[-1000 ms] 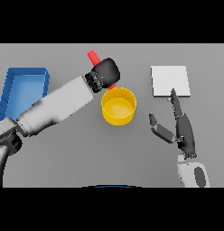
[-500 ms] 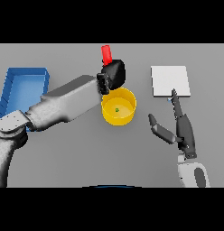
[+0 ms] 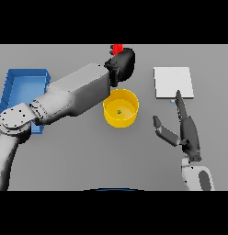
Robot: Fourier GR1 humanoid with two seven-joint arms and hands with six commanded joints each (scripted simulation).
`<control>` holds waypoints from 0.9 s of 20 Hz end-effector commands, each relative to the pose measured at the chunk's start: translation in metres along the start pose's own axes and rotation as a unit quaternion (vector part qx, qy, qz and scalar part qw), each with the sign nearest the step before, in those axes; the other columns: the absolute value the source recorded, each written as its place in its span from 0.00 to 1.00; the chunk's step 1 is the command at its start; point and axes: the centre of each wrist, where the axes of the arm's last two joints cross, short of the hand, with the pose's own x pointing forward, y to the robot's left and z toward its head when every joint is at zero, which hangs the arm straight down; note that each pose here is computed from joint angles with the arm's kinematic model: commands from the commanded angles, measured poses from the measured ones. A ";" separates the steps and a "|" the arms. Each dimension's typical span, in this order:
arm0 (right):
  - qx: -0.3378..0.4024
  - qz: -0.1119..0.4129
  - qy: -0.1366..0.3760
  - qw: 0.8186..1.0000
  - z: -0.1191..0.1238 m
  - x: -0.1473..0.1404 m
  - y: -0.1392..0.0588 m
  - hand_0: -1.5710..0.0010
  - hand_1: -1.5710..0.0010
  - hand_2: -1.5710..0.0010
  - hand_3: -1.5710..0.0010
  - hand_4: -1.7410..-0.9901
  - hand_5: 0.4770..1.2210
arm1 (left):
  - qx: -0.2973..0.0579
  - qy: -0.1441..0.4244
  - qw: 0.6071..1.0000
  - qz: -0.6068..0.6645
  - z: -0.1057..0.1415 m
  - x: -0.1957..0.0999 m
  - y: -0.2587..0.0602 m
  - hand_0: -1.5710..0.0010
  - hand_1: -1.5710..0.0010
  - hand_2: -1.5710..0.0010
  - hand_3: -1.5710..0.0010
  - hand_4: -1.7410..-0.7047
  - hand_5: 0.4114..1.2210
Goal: Pick up the red beaker and tilt it to pour out 1 green nut into yellow bowl. Pick up the yellow bowl and place it on the metallic measuring scale.
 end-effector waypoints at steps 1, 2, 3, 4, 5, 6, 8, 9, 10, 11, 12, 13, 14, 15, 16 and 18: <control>0.003 -0.003 -0.001 1.000 0.001 -0.001 0.002 1.00 1.00 1.00 1.00 0.79 0.22 | 0.001 0.014 1.000 -0.006 0.003 -0.012 -0.001 0.00 0.00 0.00 0.00 0.02 1.00; 0.006 -0.001 -0.005 1.000 0.004 -0.003 0.002 1.00 1.00 1.00 1.00 0.79 0.23 | -0.002 0.033 0.999 -0.021 0.008 -0.031 0.001 0.00 0.00 0.00 0.00 0.02 1.00; 0.008 0.000 -0.003 1.000 0.003 -0.004 0.003 1.00 1.00 1.00 1.00 0.78 0.24 | -0.001 0.048 0.999 -0.013 0.015 -0.050 0.000 0.00 0.00 0.00 0.00 0.02 1.00; 0.007 0.008 -0.004 1.000 0.002 -0.005 0.000 1.00 1.00 1.00 1.00 0.78 0.24 | 0.006 0.072 0.997 0.002 0.022 -0.071 0.001 0.00 0.00 0.00 0.13 0.01 1.00; 0.009 0.007 -0.008 1.000 0.002 -0.004 0.004 1.00 1.00 1.00 1.00 0.77 0.25 | 0.012 0.097 0.995 0.013 0.029 -0.089 0.000 0.00 0.00 0.00 0.25 0.01 1.00; 0.011 0.010 -0.012 1.000 0.001 -0.004 0.005 1.00 1.00 1.00 1.00 0.77 0.25 | 0.006 0.136 0.990 0.040 0.038 -0.110 -0.009 0.00 0.00 0.00 0.20 0.01 1.00; 0.014 -0.004 -0.012 1.000 -0.003 -0.002 0.011 1.00 1.00 1.00 1.00 0.77 0.25 | 0.007 0.186 0.975 0.118 0.056 -0.145 -0.020 0.00 0.00 0.00 0.13 0.01 1.00; 0.014 -0.006 -0.013 1.000 -0.002 -0.003 0.009 1.00 1.00 1.00 1.00 0.78 0.24 | 0.010 0.215 0.961 0.172 0.063 -0.157 -0.026 0.00 0.00 0.00 0.10 0.01 1.00; 0.012 0.005 -0.010 1.000 -0.002 -0.003 0.009 1.00 1.00 1.00 1.00 0.78 0.24 | 0.020 0.241 0.940 0.238 0.073 -0.168 -0.043 0.00 0.00 0.00 0.08 0.01 1.00; 0.006 0.015 -0.006 1.000 -0.003 -0.002 0.009 1.00 1.00 1.00 1.00 0.79 0.22 | 0.026 0.266 0.911 0.314 0.086 -0.179 -0.062 0.00 0.00 0.00 0.07 0.01 1.00; 0.006 0.023 -0.005 1.000 -0.002 -0.003 0.010 1.00 1.00 1.00 1.00 0.80 0.22 | 0.038 0.297 0.874 0.383 0.097 -0.188 -0.076 0.00 0.00 0.00 0.09 0.01 1.00; 0.004 0.031 -0.013 0.999 -0.006 0.000 0.009 1.00 1.00 1.00 1.00 0.80 0.21 | 0.051 0.314 0.841 0.437 0.107 -0.194 -0.090 0.00 0.00 0.00 0.10 0.00 1.00; 0.004 0.027 -0.012 1.000 -0.010 0.001 0.009 1.00 1.00 1.00 1.00 0.80 0.21 | 0.057 0.340 0.803 0.486 0.117 -0.199 -0.106 0.00 0.00 0.00 0.11 0.00 1.00; 0.010 0.008 -0.014 1.000 -0.009 0.002 0.011 1.00 1.00 1.00 1.00 0.82 0.20 | 0.060 0.360 0.767 0.528 0.125 -0.199 -0.123 0.00 0.00 0.00 0.11 0.00 1.00; 0.012 -0.005 -0.021 1.000 -0.010 0.001 0.013 1.00 1.00 1.00 1.00 0.84 0.20 | 0.068 0.374 0.730 0.568 0.134 -0.196 -0.144 0.00 0.00 0.00 0.09 0.00 1.00; 0.019 -0.023 -0.019 0.999 -0.008 -0.003 0.008 1.00 1.00 1.00 1.00 0.88 0.20 | 0.071 0.403 0.650 0.641 0.149 -0.183 -0.185 0.00 0.00 0.00 0.06 0.00 1.00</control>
